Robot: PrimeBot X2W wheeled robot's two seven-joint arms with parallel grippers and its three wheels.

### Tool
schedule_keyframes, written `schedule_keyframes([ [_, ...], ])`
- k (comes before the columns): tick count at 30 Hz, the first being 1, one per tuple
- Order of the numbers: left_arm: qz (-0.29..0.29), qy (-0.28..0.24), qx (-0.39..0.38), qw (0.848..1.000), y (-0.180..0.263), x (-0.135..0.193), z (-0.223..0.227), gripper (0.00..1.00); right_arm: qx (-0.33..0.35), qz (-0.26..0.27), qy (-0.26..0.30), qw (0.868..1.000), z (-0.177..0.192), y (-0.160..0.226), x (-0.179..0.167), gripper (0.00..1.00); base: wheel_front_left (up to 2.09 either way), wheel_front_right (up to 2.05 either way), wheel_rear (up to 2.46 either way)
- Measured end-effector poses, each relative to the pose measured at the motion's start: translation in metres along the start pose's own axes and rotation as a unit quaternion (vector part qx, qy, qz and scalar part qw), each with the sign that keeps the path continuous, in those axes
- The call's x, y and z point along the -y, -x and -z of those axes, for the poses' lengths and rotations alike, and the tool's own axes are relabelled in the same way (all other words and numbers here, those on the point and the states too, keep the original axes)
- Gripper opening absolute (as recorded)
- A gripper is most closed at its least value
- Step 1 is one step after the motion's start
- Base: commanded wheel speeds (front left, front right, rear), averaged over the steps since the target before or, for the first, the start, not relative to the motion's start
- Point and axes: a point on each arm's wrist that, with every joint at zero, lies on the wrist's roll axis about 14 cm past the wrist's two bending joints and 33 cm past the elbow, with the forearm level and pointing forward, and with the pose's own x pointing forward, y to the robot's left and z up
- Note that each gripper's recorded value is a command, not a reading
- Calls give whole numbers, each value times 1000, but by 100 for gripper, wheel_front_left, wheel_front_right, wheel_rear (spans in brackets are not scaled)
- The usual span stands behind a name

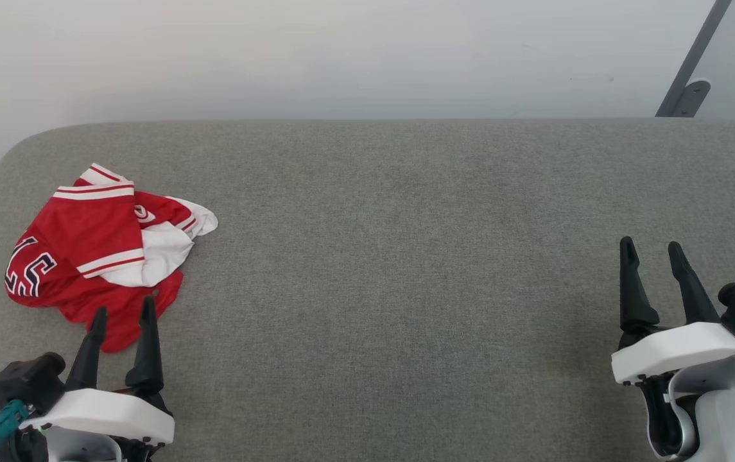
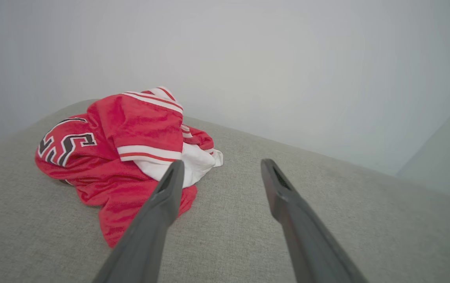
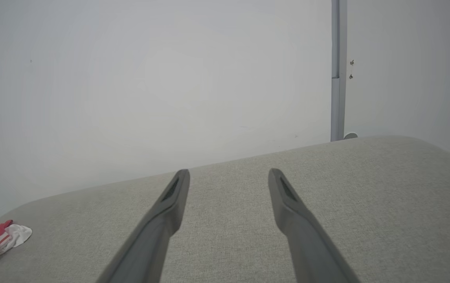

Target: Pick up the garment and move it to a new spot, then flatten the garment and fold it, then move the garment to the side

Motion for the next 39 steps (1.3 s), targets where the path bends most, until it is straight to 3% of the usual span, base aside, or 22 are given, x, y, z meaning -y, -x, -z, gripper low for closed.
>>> schedule_keyframes([
  [29,15,-76,11,997,13,1,0,100,11,3,48,999,5,-6,2,100,0,0,0],
  [39,-42,-101,25,994,33,-35,-12,100,-3,-66,69,995,24,-22,-45,100,0,0,0],
])
